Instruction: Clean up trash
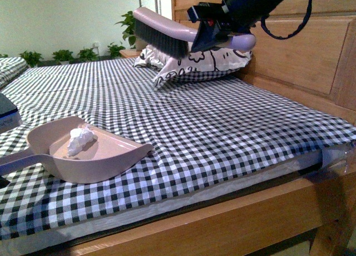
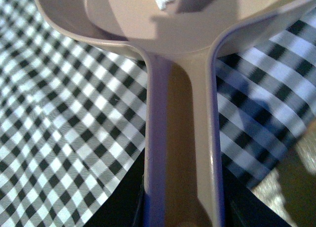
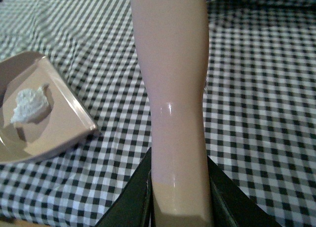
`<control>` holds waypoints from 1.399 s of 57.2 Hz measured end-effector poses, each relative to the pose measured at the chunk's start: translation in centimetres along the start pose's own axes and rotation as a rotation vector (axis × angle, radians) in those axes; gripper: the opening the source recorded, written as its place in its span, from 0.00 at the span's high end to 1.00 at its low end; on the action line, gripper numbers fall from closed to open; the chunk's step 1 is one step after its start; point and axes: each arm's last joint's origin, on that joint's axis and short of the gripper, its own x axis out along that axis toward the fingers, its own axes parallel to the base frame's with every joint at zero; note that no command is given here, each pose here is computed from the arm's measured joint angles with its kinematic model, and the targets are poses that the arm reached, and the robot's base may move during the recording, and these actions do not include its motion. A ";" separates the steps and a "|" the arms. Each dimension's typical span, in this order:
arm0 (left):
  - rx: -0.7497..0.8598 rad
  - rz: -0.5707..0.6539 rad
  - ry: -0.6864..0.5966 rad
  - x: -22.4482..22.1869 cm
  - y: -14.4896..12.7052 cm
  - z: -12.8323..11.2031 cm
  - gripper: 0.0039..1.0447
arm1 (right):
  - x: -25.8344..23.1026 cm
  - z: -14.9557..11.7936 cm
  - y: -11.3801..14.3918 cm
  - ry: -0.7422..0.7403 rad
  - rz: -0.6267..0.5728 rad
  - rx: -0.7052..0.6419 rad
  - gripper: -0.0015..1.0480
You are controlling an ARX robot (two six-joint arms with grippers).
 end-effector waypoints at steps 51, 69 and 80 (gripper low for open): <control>-0.477 0.514 -0.634 -19.0 -5.0 1.4 0.75 | -25.8 -3.1 1.7 -0.552 -0.138 0.186 0.81; -0.512 0.547 -0.677 -21.3 -8.0 -1.5 0.75 | -28.2 -4.3 3.8 -0.626 -0.168 0.234 0.81; -0.534 0.555 -0.698 -21.7 -8.3 -2.6 0.75 | -28.7 -5.2 4.4 -0.651 -0.259 0.213 0.81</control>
